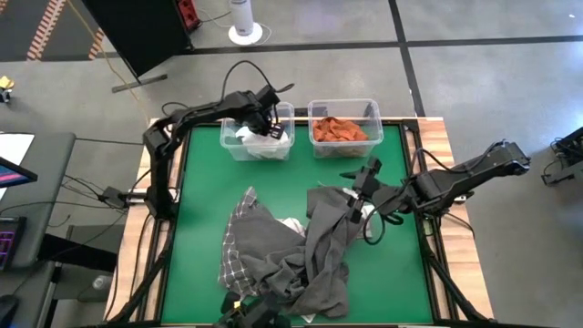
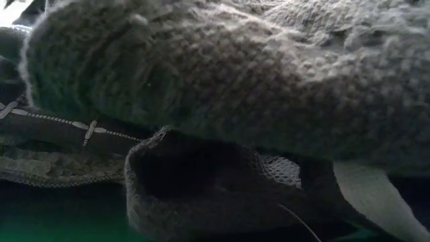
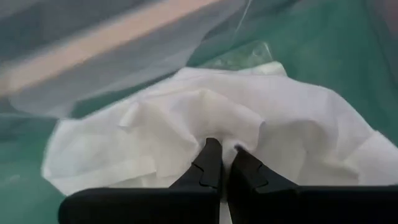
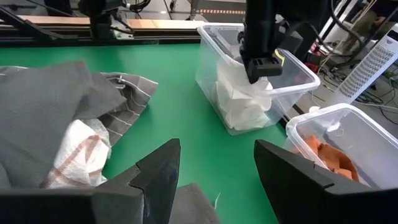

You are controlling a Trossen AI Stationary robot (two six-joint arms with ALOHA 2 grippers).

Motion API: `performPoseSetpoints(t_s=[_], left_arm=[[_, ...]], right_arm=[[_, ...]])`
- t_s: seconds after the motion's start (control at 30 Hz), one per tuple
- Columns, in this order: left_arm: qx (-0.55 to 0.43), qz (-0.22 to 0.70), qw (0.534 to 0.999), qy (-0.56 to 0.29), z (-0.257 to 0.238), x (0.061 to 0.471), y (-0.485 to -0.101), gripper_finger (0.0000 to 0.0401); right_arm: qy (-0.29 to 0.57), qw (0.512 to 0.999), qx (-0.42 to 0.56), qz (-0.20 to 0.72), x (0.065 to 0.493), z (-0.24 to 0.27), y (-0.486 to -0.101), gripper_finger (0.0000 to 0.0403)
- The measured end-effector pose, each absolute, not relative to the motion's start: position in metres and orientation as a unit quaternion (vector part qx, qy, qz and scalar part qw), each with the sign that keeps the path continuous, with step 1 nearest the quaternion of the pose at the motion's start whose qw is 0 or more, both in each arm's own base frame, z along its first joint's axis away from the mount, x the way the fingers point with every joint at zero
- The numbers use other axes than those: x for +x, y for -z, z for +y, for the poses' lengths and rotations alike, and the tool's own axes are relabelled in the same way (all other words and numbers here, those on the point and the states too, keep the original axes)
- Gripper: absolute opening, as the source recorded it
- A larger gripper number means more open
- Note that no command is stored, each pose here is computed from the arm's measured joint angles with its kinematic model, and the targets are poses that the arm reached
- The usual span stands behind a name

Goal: Sort towels by color in basket
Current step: Put the white microfiber towel into the left transparent bin

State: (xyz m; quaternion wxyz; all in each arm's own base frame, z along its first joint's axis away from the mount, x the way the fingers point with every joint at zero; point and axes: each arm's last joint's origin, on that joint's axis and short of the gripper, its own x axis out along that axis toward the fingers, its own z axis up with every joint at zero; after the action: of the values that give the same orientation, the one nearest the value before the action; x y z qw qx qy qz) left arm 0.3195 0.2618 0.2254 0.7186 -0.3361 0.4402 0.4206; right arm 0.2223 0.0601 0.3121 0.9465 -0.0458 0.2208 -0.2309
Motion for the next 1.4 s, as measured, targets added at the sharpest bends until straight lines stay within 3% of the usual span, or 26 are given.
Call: performPoseSetpoints(t_s=[0.37, 0.6, 1.1, 1.4], left_arm=[[-0.41, 0.448, 0.663, -0.437, 0.269, 0.328, -0.185, 0.0005], [-0.403, 0.464, 0.653, -0.443, 0.27, 0.332, -0.167, 0.0016], [-0.329, 0.497, 0.687, -0.416, 0.262, 0.342, -0.171, 0.0164], [-0.288, 0.505, 0.714, -0.389, 0.264, 0.351, -0.197, 0.0195]], right_arm=[[0.215, 0.95, -0.049, 0.219, 0.22, 0.068, -0.312, 0.0249], [0.198, 0.954, -0.053, 0.218, 0.217, 0.076, -0.312, 0.0249], [0.203, 0.955, -0.04, 0.212, 0.218, 0.076, -0.313, 0.0249], [0.191, 0.957, -0.044, 0.215, 0.215, 0.081, -0.312, 0.0249]])
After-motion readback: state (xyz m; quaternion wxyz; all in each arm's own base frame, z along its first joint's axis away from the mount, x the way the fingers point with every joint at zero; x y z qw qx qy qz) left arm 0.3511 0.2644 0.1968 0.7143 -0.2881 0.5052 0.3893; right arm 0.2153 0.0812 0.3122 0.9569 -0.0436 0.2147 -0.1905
